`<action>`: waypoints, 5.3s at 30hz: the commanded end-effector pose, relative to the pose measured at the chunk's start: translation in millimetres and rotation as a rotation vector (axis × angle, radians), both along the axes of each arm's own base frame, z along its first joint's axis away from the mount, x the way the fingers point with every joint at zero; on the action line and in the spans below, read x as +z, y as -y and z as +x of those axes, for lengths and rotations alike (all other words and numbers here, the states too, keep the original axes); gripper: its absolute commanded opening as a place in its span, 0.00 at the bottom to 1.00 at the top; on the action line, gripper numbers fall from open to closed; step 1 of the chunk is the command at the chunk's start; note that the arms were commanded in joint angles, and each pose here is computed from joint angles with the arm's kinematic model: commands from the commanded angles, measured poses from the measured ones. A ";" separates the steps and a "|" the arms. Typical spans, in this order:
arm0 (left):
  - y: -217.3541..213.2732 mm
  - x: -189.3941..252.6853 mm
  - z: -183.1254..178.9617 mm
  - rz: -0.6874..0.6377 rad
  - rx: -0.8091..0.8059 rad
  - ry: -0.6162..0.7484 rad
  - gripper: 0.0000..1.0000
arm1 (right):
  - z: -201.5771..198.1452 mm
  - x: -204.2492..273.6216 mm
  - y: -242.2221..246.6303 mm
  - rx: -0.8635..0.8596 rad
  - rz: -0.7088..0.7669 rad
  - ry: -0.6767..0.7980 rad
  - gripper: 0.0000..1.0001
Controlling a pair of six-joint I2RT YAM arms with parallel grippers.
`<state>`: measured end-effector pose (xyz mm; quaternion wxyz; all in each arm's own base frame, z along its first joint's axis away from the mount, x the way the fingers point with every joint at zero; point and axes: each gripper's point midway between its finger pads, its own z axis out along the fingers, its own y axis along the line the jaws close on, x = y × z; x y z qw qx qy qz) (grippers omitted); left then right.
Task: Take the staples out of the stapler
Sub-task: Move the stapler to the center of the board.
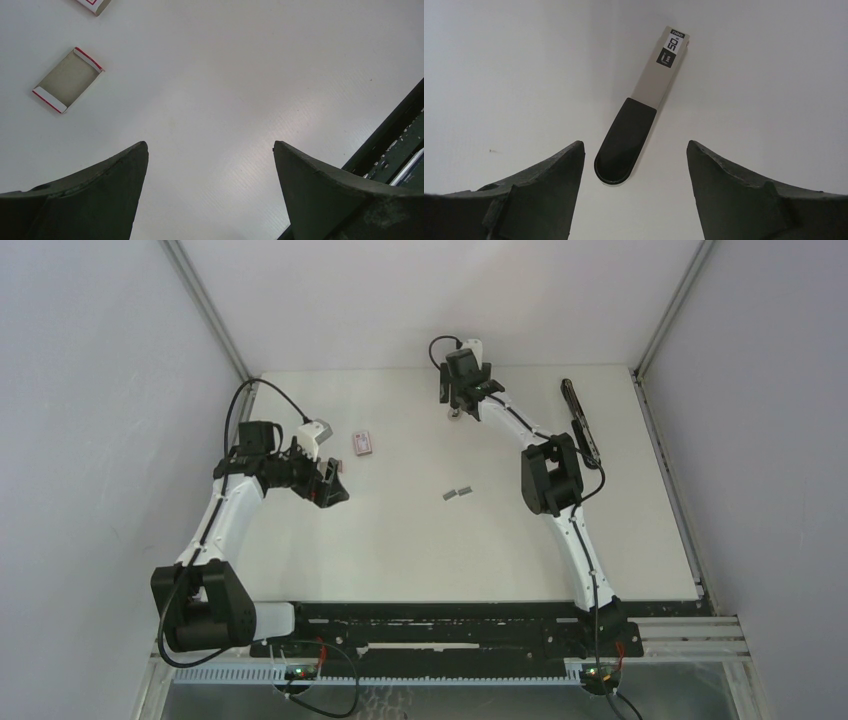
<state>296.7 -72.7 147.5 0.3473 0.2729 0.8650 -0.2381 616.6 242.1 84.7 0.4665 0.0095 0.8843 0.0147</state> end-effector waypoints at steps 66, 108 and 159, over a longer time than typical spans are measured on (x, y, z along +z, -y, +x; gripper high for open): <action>8.4 14.4 -8.7 -0.046 -0.047 0.056 1.00 | -22.8 54.3 50.5 0.037 -0.150 0.060 0.21; 14.7 31.9 -7.6 -0.072 -0.076 0.139 1.00 | -226.1 -7.4 88.2 0.469 -0.030 -0.196 0.32; 217.6 43.1 141.3 0.138 -0.457 0.183 1.00 | -143.1 -4.1 176.3 0.225 -0.122 -0.226 0.74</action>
